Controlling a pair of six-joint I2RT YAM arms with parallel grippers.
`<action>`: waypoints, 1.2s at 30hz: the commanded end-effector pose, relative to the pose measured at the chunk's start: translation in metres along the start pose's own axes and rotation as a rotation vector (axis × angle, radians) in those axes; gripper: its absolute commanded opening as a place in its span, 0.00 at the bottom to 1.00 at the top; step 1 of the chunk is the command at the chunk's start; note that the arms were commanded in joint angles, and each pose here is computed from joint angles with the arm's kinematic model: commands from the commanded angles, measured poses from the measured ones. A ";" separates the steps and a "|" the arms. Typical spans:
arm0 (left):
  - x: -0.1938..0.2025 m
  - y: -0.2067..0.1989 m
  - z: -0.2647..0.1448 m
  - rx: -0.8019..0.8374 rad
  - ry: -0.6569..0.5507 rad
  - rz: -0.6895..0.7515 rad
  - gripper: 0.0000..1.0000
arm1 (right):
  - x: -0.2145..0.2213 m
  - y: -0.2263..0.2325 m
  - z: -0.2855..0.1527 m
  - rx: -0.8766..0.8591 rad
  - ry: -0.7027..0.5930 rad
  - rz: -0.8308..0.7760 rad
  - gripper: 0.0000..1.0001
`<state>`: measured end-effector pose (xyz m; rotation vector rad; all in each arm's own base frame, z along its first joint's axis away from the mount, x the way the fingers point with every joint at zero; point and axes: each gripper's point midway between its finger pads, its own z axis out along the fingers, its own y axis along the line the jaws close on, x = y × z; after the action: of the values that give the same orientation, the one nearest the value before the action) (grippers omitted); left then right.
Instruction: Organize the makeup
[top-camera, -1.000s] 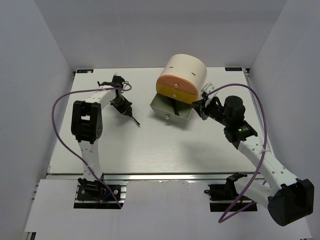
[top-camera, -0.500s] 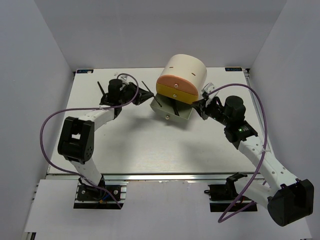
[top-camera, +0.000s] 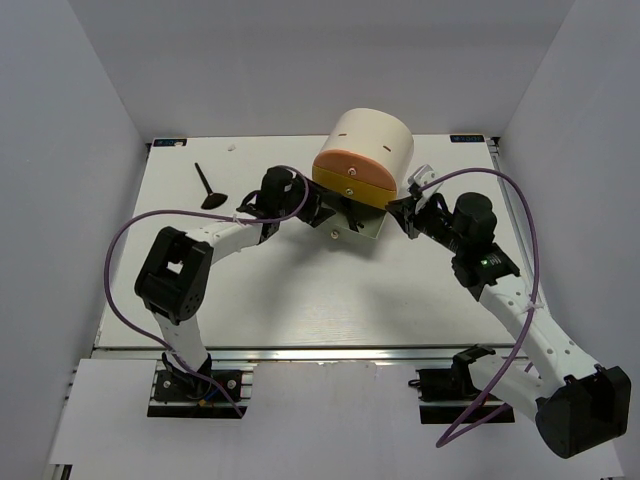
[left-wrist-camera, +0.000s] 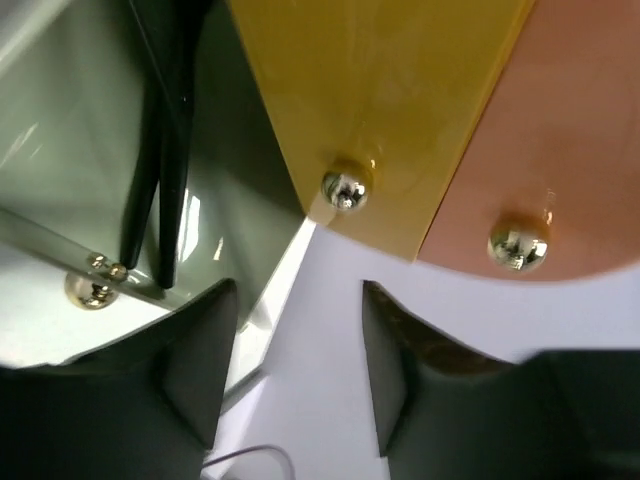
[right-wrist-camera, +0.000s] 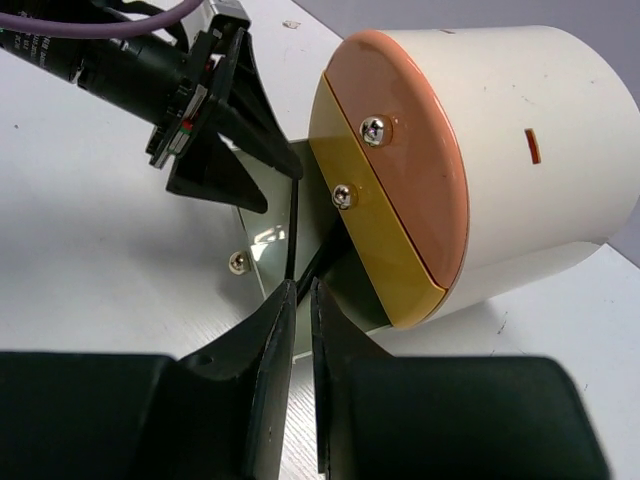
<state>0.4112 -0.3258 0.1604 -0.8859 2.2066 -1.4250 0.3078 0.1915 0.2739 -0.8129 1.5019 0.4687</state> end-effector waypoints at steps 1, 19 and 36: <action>-0.009 -0.021 -0.007 0.024 -0.089 -0.067 0.64 | -0.012 -0.005 -0.002 0.025 -0.044 -0.011 0.17; -0.177 0.079 -0.130 -0.877 -0.251 0.755 0.61 | -0.007 0.006 -0.008 -0.034 -0.038 -0.068 0.52; -0.330 0.146 -0.128 -1.213 -0.455 0.762 0.82 | -0.001 0.009 -0.005 -0.045 -0.027 -0.030 0.55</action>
<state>0.5008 0.0197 0.0410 -0.4354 2.5845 0.4828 0.2987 0.1941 0.2707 -0.8678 1.4763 0.4828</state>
